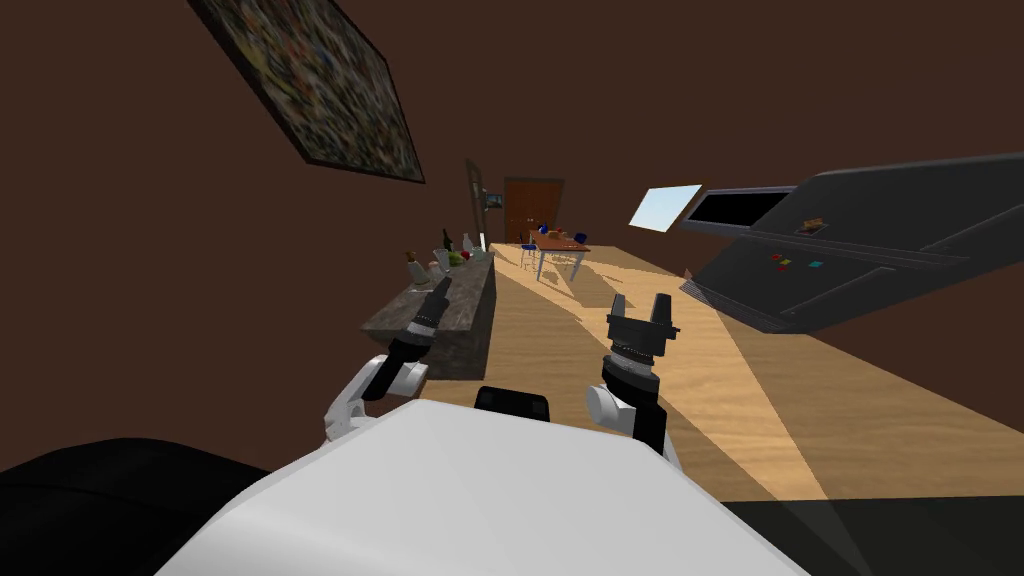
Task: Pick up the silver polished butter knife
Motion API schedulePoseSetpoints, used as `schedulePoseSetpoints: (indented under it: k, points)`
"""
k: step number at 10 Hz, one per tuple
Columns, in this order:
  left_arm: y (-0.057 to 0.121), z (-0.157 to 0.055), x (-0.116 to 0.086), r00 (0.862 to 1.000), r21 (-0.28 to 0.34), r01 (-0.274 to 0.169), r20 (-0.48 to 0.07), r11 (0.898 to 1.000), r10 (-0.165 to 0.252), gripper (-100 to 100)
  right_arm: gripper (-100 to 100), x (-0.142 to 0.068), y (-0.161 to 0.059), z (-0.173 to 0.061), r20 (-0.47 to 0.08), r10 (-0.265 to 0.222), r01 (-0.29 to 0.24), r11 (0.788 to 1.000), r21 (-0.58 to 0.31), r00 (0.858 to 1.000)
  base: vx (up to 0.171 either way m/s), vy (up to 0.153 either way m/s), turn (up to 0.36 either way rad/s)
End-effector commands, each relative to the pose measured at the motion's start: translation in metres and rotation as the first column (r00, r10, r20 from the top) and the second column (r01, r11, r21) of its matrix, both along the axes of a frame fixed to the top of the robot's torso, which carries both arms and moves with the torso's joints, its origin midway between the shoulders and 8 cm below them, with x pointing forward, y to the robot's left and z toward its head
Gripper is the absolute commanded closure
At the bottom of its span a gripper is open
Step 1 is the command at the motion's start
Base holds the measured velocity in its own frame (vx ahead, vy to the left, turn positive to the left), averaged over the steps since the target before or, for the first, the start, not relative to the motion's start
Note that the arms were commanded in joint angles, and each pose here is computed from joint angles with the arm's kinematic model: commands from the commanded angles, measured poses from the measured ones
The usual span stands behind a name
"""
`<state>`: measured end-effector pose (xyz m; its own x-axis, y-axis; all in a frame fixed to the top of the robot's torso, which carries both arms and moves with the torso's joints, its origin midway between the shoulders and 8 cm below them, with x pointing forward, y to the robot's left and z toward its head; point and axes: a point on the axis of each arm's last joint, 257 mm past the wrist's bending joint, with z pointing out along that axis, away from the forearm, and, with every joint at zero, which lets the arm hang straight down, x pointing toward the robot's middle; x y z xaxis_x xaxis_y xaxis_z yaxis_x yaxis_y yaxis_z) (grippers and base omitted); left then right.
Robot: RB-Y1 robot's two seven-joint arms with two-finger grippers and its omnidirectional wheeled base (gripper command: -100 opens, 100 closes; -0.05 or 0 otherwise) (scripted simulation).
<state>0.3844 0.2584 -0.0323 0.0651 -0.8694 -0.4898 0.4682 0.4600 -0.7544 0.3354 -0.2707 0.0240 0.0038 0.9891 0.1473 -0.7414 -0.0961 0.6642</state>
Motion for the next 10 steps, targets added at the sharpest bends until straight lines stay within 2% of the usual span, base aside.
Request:
schedulePoseSetpoints:
  k: [1, 2, 3, 5, 6, 8, 9, 10]
  points:
    - [0.003, -0.007, 0.004, 1.000, 0.066, -0.004, -0.024, 0.998, 0.005, -100, 0, 0.000, 0.000, 0.000, 0.000, 0.000, 0.000, 1.000, 0.000, 1.000, 0.042, -0.043, -0.176]
    - [0.008, -0.013, 0.008, 0.999, 0.110, -0.013, -0.042, 0.994, 0.017, -100, 0, 0.000, 0.000, 0.000, 0.000, 0.000, 0.000, 1.000, 0.000, 1.000, 0.045, -0.056, -0.271]
    - [0.007, -0.013, 0.008, 0.999, 0.125, -0.005, -0.045, 0.992, 0.011, -100, 0, 0.000, 0.000, 0.000, 0.000, 0.000, 0.000, 1.000, 0.000, 1.000, 0.031, -0.040, -0.098]
    - [0.017, -0.025, 0.015, 0.996, 0.218, -0.018, -0.080, 0.976, 0.036, -100, 0, 0.000, 0.000, 0.000, 0.000, 0.000, 0.000, 1.000, 0.000, 1.000, 0.032, -0.050, -0.225]
    - [0.016, -0.025, 0.015, 0.996, 0.234, -0.010, -0.082, 0.972, 0.030, -100, 0, 0.000, 0.000, 0.000, 0.000, 0.000, 0.000, 1.000, 0.000, 1.000, 0.032, -0.038, -0.104]
    - [0.027, -0.037, 0.022, 0.991, 0.323, -0.018, -0.117, 0.946, 0.059, -100, 0, 0.000, 0.000, 0.000, 0.000, 0.000, 0.000, 1.000, 0.000, 1.000, 0.040, -0.042, -0.223]
    - [0.027, -0.037, 0.022, 0.991, 0.336, -0.011, -0.119, 0.942, 0.054, -100, 0, 0.000, 0.000, 0.000, 0.000, 0.000, 0.000, 1.000, 0.000, 1.000, 0.036, -0.029, -0.102]
    - [0.033, -0.043, 0.025, 0.988, 0.383, -0.010, -0.137, 0.923, 0.068, -100, 0, 0.000, 0.000, 0.000, 0.000, 0.000, 0.000, 1.000, 0.000, 1.000, 0.038, -0.032, -0.118]
